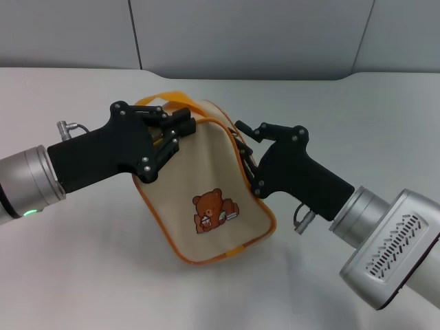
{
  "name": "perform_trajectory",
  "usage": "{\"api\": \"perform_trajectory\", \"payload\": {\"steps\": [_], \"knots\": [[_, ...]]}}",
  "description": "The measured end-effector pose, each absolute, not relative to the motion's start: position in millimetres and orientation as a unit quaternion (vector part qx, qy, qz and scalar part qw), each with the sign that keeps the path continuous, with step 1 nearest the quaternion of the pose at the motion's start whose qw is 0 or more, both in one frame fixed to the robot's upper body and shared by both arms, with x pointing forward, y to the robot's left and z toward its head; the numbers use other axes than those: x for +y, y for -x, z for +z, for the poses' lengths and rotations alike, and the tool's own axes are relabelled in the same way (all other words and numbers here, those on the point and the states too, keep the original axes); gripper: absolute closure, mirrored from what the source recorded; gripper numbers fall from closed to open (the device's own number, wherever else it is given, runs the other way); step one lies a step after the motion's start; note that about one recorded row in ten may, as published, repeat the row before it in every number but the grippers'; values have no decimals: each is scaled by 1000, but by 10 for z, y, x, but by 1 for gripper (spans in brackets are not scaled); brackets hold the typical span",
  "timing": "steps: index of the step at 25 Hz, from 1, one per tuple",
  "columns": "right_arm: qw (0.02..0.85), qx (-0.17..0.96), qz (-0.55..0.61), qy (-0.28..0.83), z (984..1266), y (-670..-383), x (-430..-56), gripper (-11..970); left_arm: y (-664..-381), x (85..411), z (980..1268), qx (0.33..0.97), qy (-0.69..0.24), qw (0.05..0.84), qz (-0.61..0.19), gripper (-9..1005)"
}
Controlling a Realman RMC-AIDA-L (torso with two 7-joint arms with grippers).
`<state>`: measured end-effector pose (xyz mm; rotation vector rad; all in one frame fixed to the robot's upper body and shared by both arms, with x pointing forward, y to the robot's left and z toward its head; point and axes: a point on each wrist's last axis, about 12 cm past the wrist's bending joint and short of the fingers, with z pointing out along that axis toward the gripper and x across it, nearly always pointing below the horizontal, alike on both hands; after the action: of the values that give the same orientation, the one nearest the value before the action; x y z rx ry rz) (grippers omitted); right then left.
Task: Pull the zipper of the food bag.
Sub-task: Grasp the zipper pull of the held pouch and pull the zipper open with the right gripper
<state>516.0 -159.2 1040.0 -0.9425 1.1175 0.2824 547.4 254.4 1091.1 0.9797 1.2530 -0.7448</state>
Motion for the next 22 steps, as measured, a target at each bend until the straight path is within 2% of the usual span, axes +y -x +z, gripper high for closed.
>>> {"api": "perform_trajectory", "payload": {"steps": [2,4,11,16,19,22], "knots": [[735,509,128,430,10399,-5160,-1592,567,-5476,2544,10913,549,-429,639,-326,901],[734,509,128,431,10393,-5159,-1591,772,-5476,2544,10914,548,-428,640,-326,901],[733,510,129,431,10386,-5146,-1598,957,-5478,2544,10917,548,-428,641,-326,901],[729,528,124,418,10291,-5020,-1705,959,-5484,2548,10925,547,-425,644,-325,900],[725,552,115,394,10156,-4779,-1886,959,-5494,2548,10938,545,-422,648,-324,908],[725,563,109,382,10099,-4654,-1988,959,-5507,2550,10952,543,-421,651,-323,933]]}}
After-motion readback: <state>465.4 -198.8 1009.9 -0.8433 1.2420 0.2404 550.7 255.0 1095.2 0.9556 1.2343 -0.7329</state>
